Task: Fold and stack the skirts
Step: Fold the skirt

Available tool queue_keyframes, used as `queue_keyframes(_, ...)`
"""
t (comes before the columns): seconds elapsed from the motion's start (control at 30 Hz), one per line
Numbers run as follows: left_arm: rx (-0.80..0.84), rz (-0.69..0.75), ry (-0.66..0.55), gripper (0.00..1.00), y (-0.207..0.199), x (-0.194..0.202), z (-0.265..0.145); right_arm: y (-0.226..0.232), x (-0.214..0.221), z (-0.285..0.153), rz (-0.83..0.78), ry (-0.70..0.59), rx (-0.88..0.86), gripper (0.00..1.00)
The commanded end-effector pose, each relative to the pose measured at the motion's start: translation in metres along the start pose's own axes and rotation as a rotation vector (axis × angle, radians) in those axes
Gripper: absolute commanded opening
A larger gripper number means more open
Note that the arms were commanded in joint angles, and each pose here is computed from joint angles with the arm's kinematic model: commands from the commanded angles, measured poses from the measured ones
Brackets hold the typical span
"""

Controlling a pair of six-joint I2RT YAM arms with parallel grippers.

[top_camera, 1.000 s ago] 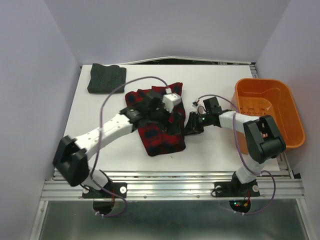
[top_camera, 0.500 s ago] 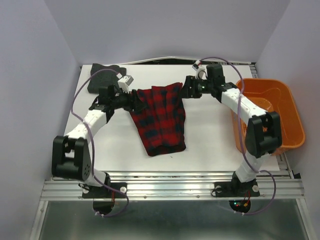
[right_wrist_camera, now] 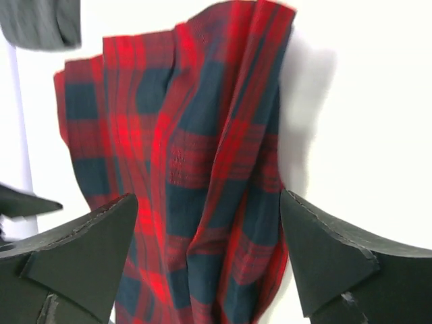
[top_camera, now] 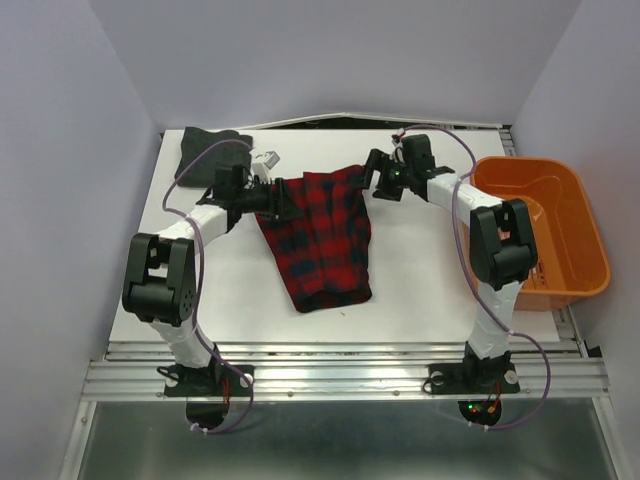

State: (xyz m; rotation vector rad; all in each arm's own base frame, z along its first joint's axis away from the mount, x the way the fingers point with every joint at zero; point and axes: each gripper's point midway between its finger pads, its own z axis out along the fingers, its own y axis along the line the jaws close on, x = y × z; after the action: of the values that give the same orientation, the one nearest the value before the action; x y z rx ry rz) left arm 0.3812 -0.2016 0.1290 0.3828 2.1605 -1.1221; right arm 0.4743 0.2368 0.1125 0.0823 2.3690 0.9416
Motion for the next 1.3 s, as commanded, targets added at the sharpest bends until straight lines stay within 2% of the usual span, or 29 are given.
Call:
queue_keyframes(0.0,0.005,0.142,-0.045,0.55,-0.024,-0.026,0.006,-0.003,-0.039,-0.005,0.067,-0.123,-0.019,0.92)
queue_keyframes(0.1,0.022,0.174,-0.049,0.55,-0.037,-0.036,0.016,-0.018,-0.032,0.015,0.141,-0.058,-0.063,0.96)
queue_keyframes(0.23,0.047,0.147,-0.01,0.55,-0.038,-0.029,0.038,-0.033,-0.026,0.038,0.241,-0.047,-0.097,0.97)
queue_keyframes(0.3,0.03,0.118,0.016,0.54,-0.027,-0.02,0.049,-0.032,-0.028,0.045,0.281,-0.036,-0.15,0.98)
queue_keyframes(0.4,0.007,0.059,0.068,0.52,-0.01,-0.005,0.062,-0.03,-0.015,0.064,0.44,0.035,-0.251,0.96)
queue_keyframes(0.6,-0.048,-0.006,0.146,0.5,0.018,0.021,0.072,-0.003,-0.026,0.058,0.537,0.041,-0.434,0.89)
queue_keyframes(0.8,-0.08,-0.025,0.175,0.51,0.03,0.026,0.077,0.057,-0.036,0.034,0.445,0.041,-0.598,0.79)
queue_keyframes(1.0,-0.101,-0.038,0.194,0.5,0.039,0.031,0.081,0.124,-0.013,0.007,0.253,0.073,-0.689,0.79)
queue_keyframes(1.27,-0.121,-0.043,0.2,0.5,0.044,0.037,0.08,0.171,-0.011,-0.029,0.167,0.046,-0.768,0.76)
